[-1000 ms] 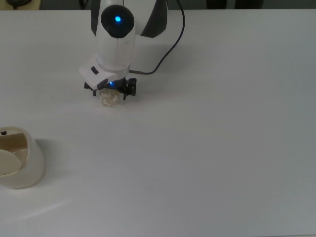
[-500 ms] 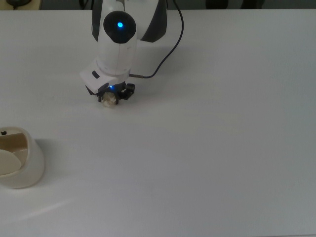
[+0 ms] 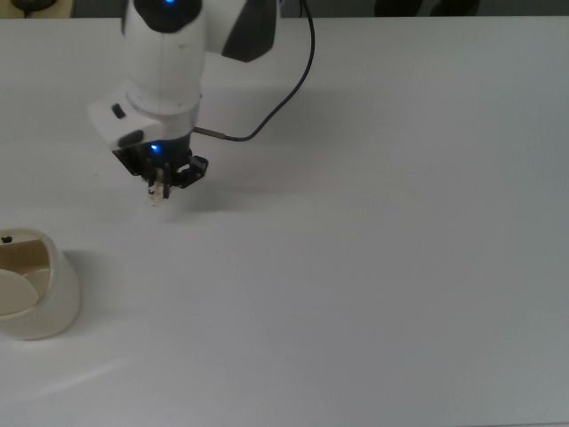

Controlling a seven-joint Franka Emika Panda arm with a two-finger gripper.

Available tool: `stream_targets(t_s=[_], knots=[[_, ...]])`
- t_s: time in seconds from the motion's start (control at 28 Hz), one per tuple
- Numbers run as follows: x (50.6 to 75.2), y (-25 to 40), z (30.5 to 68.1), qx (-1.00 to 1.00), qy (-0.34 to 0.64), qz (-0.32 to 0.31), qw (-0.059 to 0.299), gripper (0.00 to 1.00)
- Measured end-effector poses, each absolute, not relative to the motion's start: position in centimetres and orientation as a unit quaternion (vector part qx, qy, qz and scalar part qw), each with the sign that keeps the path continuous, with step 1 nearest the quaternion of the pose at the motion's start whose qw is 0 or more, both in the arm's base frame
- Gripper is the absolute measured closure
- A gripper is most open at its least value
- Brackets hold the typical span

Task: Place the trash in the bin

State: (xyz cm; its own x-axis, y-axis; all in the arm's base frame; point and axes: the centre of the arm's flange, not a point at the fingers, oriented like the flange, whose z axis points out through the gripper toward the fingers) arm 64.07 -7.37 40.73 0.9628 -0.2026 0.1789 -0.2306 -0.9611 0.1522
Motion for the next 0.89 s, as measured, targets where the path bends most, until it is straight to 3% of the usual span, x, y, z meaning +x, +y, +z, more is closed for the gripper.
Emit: stream_targets(t_s=[0.32,0.57,0.89], knots=[[65.5,-12.4,47.3,0.973,-0.173,0.141,0.053,0.82],[65.6,-17.4,48.3,0.961,-0.222,0.160,0.040,0.82],[67.7,-21.7,48.5,0.920,-0.287,0.266,0.027,0.82]])
